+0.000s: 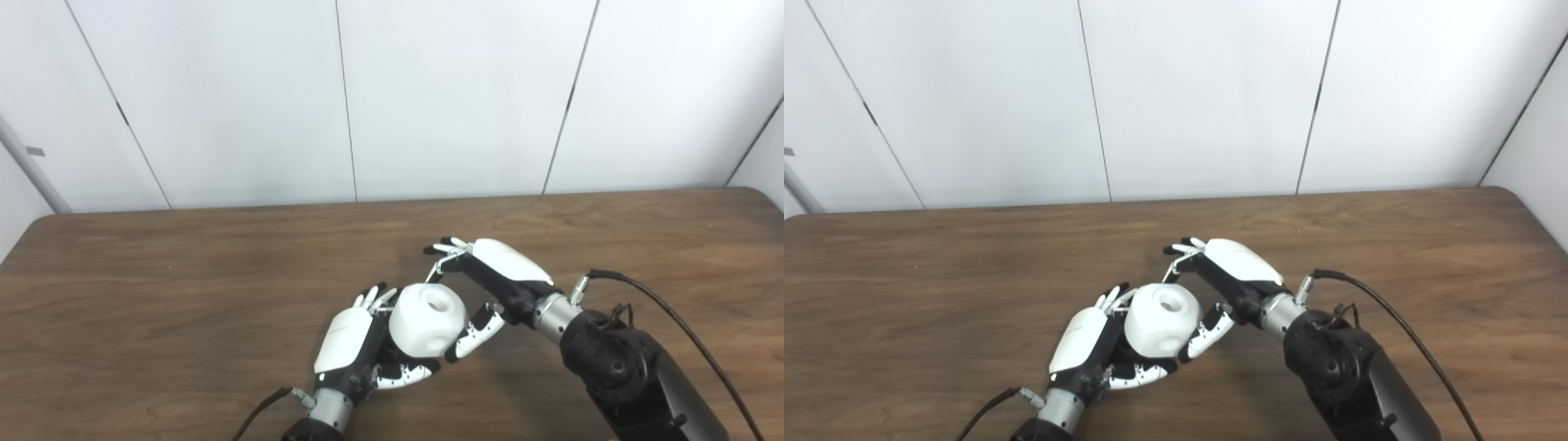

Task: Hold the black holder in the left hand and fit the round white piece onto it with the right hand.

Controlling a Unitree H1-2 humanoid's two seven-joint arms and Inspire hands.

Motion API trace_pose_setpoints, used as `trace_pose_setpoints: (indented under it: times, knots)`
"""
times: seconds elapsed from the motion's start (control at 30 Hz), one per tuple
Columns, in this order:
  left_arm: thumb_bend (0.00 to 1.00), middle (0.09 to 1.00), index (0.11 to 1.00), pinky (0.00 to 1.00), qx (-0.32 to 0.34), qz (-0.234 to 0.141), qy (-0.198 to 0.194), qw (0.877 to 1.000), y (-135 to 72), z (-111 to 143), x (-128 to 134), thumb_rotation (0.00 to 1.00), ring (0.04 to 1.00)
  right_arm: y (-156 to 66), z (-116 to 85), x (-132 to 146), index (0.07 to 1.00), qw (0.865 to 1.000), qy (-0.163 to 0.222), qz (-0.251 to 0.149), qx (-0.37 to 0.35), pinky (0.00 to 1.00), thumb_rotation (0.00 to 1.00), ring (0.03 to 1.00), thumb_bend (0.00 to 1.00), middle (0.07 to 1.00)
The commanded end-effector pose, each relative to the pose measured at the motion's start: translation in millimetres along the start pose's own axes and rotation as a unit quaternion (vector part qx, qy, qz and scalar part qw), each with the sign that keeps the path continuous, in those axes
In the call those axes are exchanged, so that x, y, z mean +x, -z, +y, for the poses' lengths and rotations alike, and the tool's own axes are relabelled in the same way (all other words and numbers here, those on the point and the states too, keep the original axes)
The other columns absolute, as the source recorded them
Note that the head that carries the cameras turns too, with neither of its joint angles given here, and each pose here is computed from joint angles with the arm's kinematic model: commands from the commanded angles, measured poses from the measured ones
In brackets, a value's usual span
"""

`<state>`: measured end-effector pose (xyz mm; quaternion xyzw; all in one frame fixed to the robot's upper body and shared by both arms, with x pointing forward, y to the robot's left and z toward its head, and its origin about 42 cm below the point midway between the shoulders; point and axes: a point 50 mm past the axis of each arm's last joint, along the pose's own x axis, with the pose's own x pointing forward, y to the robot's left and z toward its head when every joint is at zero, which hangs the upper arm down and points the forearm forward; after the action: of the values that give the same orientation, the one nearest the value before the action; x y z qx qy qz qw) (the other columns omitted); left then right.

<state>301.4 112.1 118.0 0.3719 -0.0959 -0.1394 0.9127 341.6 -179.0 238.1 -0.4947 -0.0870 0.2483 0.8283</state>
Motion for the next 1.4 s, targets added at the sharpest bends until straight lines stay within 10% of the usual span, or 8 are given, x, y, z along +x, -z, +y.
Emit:
trace_pose_setpoints:
  times: [0.0,1.37]
  knots:
    - [0.52,0.914,0.478,1.0,-0.002,0.014,0.019,1.0,8.1,-5.6,-2.1,0.05,1.0,-9.3,-24.5,0.4,0.479,0.999,0.032,-0.026,-0.023,1.0,0.12,0.998,0.51,0.923]
    - [0.52,0.921,0.479,1.0,-0.011,0.035,0.0,0.999,22.5,15.3,-3.7,0.04,1.0,-8.7,-32.2,-2.1,0.479,0.998,0.048,-0.021,-0.037,1.0,0.13,0.987,0.51,0.916]
